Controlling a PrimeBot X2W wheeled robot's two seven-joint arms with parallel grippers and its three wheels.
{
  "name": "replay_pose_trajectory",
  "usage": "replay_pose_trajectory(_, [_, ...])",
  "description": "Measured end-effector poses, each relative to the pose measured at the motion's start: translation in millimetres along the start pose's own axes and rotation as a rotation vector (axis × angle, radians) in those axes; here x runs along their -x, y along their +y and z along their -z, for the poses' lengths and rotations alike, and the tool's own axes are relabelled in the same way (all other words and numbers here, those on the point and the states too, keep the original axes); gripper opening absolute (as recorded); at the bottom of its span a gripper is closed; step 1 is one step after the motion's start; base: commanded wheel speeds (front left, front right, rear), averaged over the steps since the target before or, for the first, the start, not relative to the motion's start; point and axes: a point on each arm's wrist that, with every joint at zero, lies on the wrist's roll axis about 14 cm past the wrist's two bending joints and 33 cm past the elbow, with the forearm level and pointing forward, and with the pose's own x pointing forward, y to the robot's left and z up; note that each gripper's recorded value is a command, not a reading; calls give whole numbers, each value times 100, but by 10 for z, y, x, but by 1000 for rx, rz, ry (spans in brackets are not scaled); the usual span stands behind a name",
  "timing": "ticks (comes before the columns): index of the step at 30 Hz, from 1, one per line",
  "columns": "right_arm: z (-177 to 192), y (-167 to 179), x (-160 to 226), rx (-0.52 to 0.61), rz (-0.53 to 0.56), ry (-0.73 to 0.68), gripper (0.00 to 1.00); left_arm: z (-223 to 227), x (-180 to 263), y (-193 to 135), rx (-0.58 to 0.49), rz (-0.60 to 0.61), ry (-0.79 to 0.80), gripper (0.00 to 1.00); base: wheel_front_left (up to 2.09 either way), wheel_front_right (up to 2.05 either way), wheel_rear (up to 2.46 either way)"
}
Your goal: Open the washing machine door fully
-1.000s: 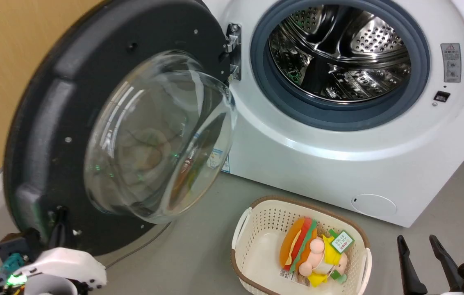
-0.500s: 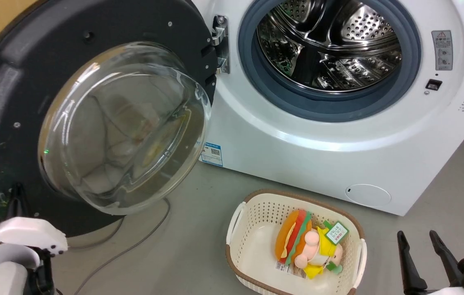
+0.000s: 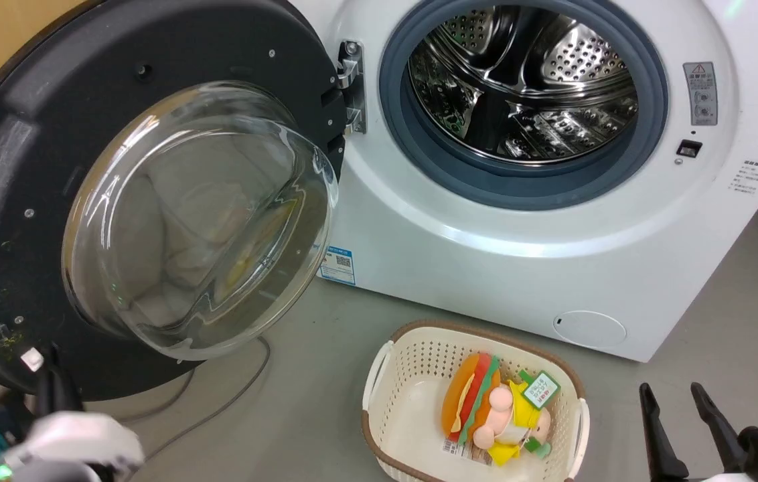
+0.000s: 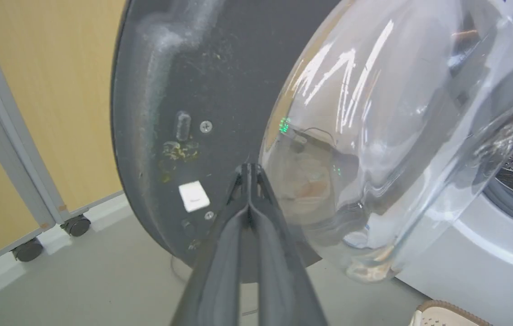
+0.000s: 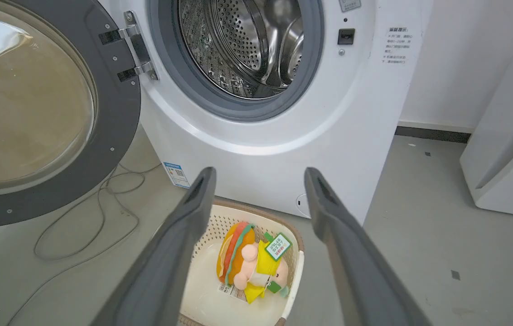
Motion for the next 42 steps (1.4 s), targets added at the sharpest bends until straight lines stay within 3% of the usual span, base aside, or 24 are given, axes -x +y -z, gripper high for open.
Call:
replay_pose_trajectory(5, [-24, 17, 18, 3, -3, -12, 100, 56, 345, -238, 43, 48, -8, 2, 0, 0, 0])
replay_pose_trajectory(6, [-28, 20, 19, 2, -4, -13, 100, 59, 409, -296, 50, 64, -10, 27, 0, 0, 0])
replay_pose_trajectory(7, [-27, 29, 20, 2, -6, -13, 100, 69, 467, -346, 57, 75, -9, 67, 0, 0, 0])
replay_pose_trajectory(8, [-28, 31, 23, 2, -7, -13, 100, 98, 526, -397, 56, 88, -2, 100, 0, 0, 0])
replay_pose_trajectory(18, [-150, -18, 116, 22, 14, -53, 100, 195, 828, -1087, 25, 316, 17, 100, 0, 0, 0])
replay_pose_trajectory(29, [-328, -308, 408, 48, 124, -96, 100, 317, 966, -1833, -23, 582, 49, 100, 0, 0, 0])
replay_pose_trajectory(41, [-331, -607, 756, 65, 246, -80, 100, 350, 951, -2279, -75, 720, 41, 100, 0, 0, 0])
replay_pose_trajectory(42, [-336, -614, 764, 65, 250, -82, 0, 361, 954, -2288, -78, 724, 44, 0, 0, 0, 0])
